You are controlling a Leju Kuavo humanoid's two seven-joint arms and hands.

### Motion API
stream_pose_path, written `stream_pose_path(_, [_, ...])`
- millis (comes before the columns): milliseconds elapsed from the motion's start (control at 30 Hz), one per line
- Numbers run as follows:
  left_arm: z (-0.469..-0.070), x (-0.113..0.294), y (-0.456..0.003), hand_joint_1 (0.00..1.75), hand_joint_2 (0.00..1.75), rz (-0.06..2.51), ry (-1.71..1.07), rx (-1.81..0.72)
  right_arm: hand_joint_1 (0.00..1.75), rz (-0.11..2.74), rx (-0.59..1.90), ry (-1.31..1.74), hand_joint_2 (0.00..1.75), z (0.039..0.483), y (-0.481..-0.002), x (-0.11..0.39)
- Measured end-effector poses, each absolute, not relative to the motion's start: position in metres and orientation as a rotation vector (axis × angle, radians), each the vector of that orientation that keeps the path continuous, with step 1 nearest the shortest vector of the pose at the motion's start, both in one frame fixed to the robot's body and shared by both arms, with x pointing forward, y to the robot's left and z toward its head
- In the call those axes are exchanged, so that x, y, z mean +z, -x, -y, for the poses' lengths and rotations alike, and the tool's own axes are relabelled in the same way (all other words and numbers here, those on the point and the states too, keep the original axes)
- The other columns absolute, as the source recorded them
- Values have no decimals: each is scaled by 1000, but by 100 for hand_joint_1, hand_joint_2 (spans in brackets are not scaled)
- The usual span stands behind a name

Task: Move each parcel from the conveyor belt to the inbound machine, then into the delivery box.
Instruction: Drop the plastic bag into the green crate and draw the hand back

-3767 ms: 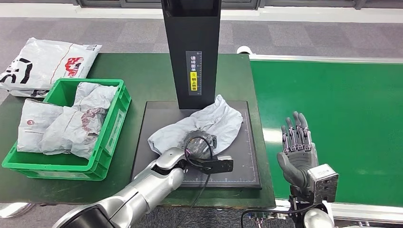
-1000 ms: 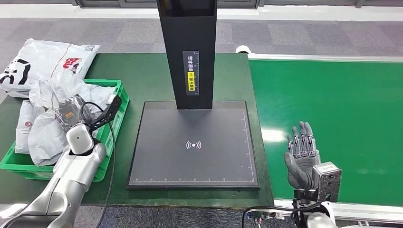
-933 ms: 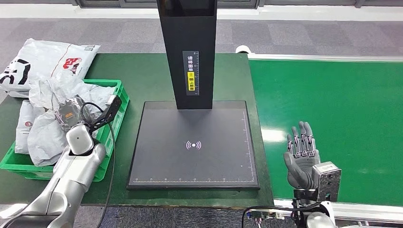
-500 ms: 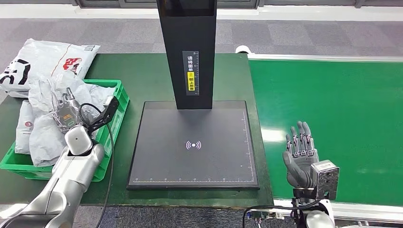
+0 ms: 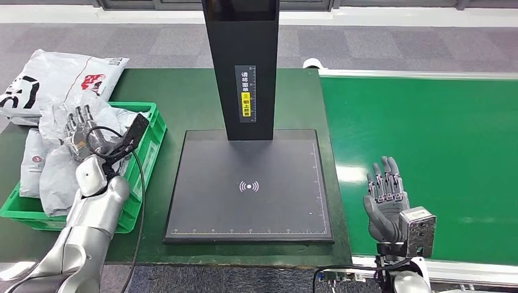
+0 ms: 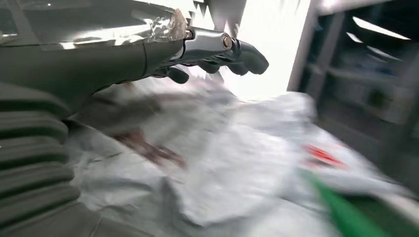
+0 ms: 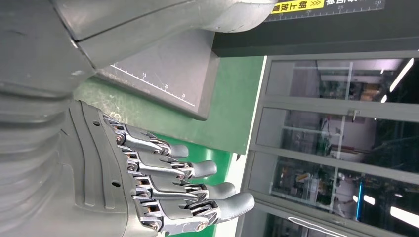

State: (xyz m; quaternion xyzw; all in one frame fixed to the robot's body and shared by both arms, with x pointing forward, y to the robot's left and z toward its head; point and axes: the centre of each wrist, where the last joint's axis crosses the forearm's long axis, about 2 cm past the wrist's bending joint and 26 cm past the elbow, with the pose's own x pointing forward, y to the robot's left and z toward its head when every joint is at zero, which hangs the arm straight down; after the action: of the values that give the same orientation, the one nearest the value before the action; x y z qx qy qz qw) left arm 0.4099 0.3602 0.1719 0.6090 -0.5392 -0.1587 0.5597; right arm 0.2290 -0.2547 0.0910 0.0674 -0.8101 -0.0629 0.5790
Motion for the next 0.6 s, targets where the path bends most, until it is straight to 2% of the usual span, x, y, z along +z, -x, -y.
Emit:
stream_pose_path(167, [-365,197,-413,0,0,1646,-915,-101,0,1880,-152,-155,175,255,-221,86])
stream_pose_path(467, [-371,216,-411,0,0,1726,-876,26,0,1871,-152,-154,175,255,-217,83])
stream_pose_path(600, [-371,219,-410,0,0,1826,-651,90,0,1870,-153,-154,175,256,-217,83])
